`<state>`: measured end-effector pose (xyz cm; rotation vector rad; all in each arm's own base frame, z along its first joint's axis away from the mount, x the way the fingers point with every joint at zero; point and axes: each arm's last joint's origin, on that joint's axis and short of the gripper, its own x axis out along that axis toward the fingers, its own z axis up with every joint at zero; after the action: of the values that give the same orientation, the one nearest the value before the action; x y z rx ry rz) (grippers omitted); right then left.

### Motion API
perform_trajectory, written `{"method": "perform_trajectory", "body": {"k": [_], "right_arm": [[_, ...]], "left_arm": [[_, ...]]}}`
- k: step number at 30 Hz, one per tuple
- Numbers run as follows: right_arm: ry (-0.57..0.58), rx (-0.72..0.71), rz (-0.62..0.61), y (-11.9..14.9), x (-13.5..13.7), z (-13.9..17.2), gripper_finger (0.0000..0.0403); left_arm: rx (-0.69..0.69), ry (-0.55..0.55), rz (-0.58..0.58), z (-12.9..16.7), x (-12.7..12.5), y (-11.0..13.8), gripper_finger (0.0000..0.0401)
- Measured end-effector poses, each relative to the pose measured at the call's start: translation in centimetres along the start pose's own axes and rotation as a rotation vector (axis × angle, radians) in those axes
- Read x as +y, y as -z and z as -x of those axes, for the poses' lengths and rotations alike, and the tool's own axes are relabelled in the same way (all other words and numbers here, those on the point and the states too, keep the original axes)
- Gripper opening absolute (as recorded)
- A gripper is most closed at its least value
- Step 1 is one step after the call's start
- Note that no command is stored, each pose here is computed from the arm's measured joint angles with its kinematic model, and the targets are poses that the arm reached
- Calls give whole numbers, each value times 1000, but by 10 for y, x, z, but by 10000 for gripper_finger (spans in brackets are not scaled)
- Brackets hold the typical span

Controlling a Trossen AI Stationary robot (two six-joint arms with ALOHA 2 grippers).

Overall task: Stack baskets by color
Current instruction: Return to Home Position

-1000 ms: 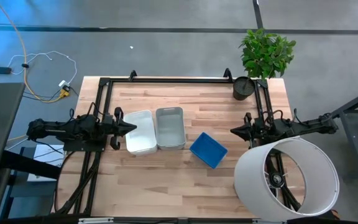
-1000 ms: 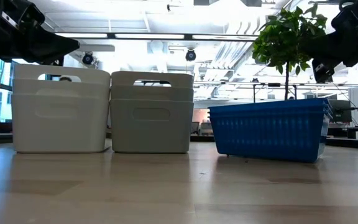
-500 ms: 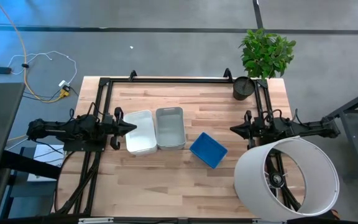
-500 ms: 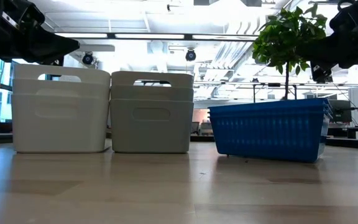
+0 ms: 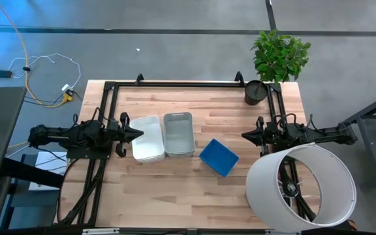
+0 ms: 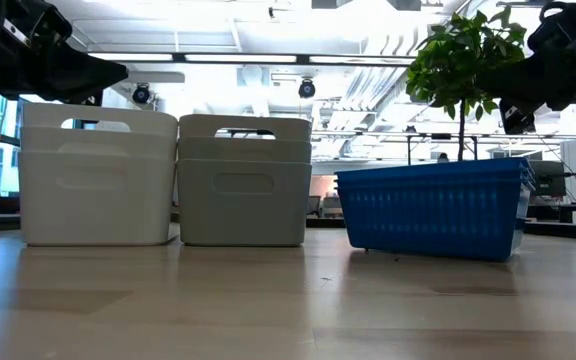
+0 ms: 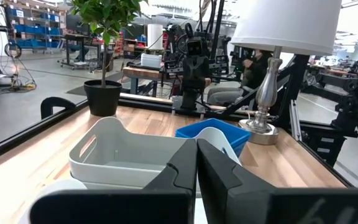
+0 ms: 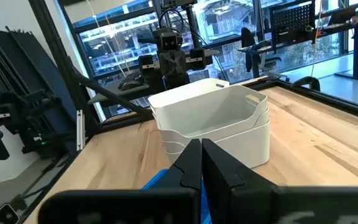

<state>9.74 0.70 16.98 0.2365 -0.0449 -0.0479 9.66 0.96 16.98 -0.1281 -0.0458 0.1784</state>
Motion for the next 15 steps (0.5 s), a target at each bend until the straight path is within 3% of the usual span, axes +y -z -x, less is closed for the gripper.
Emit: {"method": "perform_trajectory", "body": {"k": [15], "right_arm": [[-1,1,4,0,0,0,0]], "left_arm": [[0,0,0,0,0,0,1]]}}
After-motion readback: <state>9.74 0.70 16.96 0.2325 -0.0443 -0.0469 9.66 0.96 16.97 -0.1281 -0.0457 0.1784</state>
